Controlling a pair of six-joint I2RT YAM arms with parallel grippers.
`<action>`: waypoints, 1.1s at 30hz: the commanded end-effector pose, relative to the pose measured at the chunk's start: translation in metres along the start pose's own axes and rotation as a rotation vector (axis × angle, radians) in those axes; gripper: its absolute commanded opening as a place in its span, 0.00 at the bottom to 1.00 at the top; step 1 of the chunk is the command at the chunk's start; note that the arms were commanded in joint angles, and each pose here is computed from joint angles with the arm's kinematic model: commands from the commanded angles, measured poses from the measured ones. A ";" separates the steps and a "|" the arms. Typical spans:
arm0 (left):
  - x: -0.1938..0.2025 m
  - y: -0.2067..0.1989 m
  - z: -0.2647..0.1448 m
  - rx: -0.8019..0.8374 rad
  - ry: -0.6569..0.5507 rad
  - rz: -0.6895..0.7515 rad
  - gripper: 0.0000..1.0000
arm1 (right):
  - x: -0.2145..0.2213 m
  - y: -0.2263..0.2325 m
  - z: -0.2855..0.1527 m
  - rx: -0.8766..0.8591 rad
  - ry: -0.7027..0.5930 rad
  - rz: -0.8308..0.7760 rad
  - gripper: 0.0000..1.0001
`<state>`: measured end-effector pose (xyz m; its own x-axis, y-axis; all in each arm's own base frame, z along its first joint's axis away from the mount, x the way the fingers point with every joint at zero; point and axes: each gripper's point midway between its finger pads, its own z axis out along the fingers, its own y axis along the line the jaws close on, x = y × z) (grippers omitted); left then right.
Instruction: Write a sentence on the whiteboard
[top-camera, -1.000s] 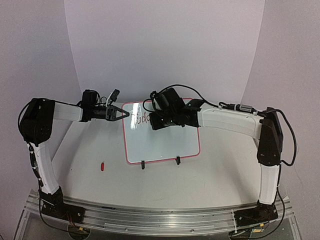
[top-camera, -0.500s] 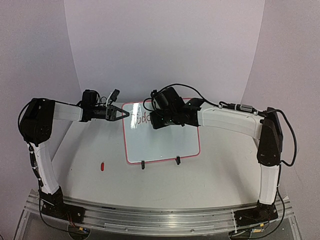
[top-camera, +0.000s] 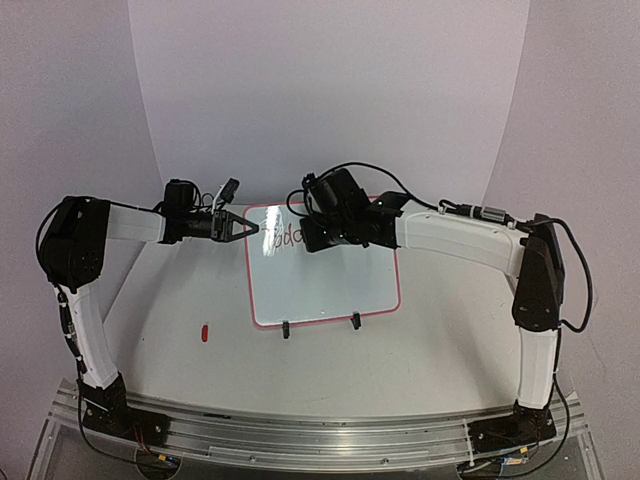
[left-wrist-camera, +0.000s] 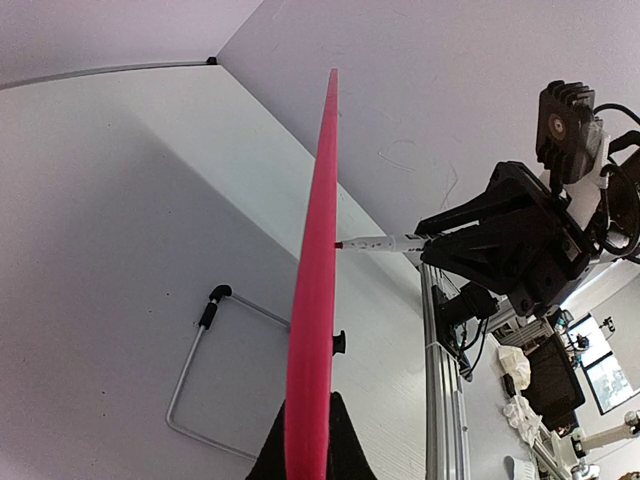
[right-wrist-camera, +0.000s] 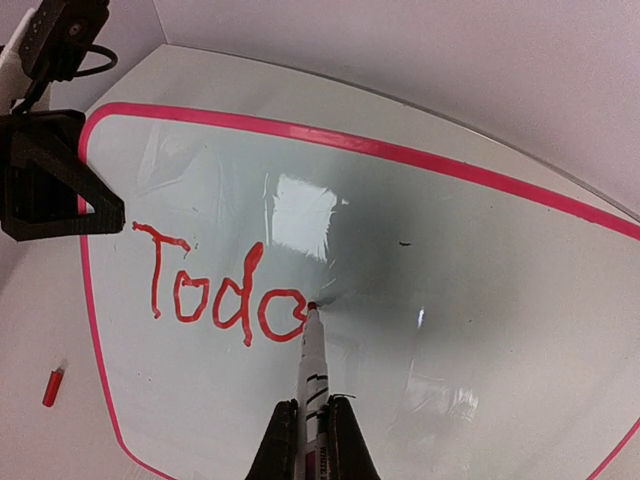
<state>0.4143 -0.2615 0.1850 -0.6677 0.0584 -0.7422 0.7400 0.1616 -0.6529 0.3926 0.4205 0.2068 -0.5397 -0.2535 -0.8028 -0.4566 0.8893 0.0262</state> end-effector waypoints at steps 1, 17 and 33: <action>0.000 0.004 0.004 -0.049 -0.006 0.100 0.00 | -0.005 -0.005 0.009 0.014 -0.008 0.006 0.00; 0.001 0.005 0.004 -0.052 -0.005 0.099 0.00 | -0.004 -0.004 0.013 0.011 -0.004 0.018 0.00; -0.001 0.006 0.004 -0.058 -0.009 0.096 0.00 | 0.020 -0.013 0.010 0.040 0.071 0.020 0.00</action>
<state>0.4144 -0.2613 0.1840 -0.6723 0.0586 -0.7380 0.7355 0.1660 -0.6568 0.3940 0.4227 0.2057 -0.5473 -0.2404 -0.8017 -0.4493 0.8925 0.0391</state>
